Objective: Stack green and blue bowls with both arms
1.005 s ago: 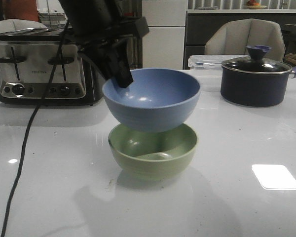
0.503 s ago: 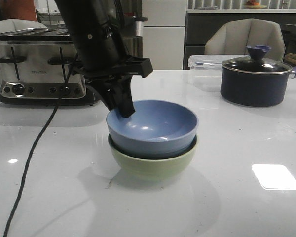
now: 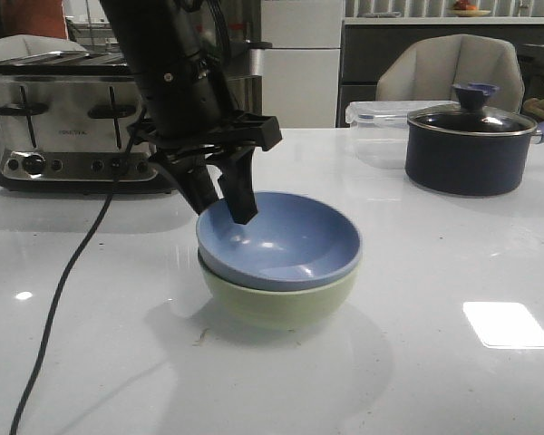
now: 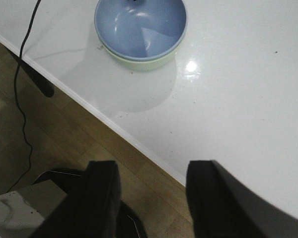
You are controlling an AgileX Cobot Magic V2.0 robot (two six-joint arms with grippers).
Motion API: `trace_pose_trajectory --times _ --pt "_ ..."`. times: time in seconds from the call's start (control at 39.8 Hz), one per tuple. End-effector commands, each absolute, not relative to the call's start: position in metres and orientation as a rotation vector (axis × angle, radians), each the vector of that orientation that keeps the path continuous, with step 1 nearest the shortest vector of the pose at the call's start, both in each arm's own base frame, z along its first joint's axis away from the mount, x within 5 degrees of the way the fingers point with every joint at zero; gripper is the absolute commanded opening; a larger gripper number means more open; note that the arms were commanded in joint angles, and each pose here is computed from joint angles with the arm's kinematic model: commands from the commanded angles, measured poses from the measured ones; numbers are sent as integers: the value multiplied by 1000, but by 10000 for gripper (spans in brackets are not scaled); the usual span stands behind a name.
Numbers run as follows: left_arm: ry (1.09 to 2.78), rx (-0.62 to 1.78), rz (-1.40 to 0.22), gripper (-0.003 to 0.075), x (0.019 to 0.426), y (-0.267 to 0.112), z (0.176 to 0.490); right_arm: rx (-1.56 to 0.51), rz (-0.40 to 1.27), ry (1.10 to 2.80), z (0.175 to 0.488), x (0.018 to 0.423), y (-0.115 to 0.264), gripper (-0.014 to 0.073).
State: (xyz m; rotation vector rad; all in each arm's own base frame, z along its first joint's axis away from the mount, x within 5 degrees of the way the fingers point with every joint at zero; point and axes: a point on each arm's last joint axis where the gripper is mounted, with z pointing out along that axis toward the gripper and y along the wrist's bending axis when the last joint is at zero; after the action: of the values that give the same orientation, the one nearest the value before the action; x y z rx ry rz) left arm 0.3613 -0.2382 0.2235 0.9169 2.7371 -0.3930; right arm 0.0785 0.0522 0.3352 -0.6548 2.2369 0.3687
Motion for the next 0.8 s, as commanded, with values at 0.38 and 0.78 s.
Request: trace_pose_trajectory --times 0.38,0.78 --pt "2480 890 -416 511 339 -227 320 -634 371 2153 347 81 53 431" --pt "2223 853 -425 511 241 -166 391 -634 371 2153 347 81 53 431"
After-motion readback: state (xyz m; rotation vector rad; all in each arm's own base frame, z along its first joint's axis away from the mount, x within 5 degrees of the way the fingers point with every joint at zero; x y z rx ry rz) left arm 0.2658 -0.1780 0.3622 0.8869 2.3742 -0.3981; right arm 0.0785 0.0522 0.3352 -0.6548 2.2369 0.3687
